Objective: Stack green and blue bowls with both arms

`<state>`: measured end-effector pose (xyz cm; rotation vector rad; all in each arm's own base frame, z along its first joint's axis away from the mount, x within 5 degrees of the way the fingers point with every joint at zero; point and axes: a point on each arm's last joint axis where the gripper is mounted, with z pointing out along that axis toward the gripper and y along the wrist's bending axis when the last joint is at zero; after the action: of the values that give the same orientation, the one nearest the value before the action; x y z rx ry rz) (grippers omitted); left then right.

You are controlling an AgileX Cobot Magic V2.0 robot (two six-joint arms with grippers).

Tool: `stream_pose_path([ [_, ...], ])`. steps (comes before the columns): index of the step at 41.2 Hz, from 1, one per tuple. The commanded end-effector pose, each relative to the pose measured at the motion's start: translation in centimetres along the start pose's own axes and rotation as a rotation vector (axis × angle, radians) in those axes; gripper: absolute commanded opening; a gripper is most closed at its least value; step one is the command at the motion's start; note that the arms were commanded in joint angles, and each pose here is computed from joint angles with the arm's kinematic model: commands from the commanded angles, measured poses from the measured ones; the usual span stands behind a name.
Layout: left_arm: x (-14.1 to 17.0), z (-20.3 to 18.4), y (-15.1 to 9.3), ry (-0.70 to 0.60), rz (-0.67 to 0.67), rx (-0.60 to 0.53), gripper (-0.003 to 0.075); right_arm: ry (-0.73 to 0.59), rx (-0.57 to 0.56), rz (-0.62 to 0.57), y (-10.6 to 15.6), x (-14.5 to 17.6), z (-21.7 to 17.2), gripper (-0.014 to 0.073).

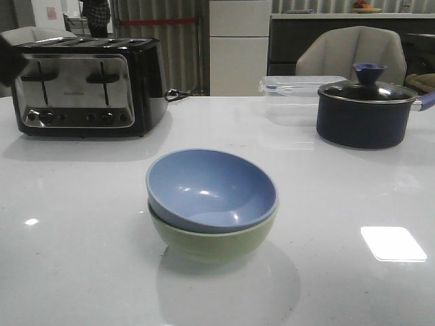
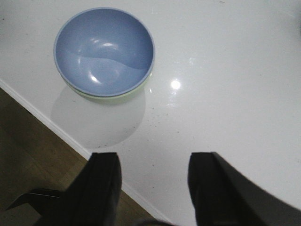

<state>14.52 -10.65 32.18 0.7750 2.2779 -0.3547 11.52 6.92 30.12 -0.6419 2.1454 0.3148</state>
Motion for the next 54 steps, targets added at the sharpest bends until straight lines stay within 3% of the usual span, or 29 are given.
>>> stream_pose_path([
  [1, 0.3, -1.6, -0.1, -0.101, -0.006, -0.007, 0.0363, -0.073, 0.024, -0.018, -0.3, -1.1, -0.6, 0.0444],
  [10, 2.7, -2.2, 0.2, -0.11, -0.093, -0.054, 0.0363, -0.032, 0.062, 0.033, -0.9, -0.7, -0.6, 0.0444],
  [17, 3.0, -2.1, 0.2, -0.11, -0.095, -0.054, 0.0359, -0.032, 0.064, 0.034, -1.0, -0.7, -0.6, 0.0437],
  [21, 2.8, -2.1, 0.3, -0.126, -0.095, -0.054, 0.0306, -0.031, 0.064, 0.035, -1.0, -0.7, -0.6, 0.0328],
  [30, 2.5, -2.2, 0.3, -0.157, -0.094, -0.054, 0.0109, -0.028, 0.064, 0.035, -1.0, -0.7, -0.6, 0.0051],
  [54, 2.5, -2.2, 0.3, -0.159, -0.094, -0.054, 0.0093, -0.026, 0.063, 0.035, -1.0, -0.7, -0.6, 0.0057],
])
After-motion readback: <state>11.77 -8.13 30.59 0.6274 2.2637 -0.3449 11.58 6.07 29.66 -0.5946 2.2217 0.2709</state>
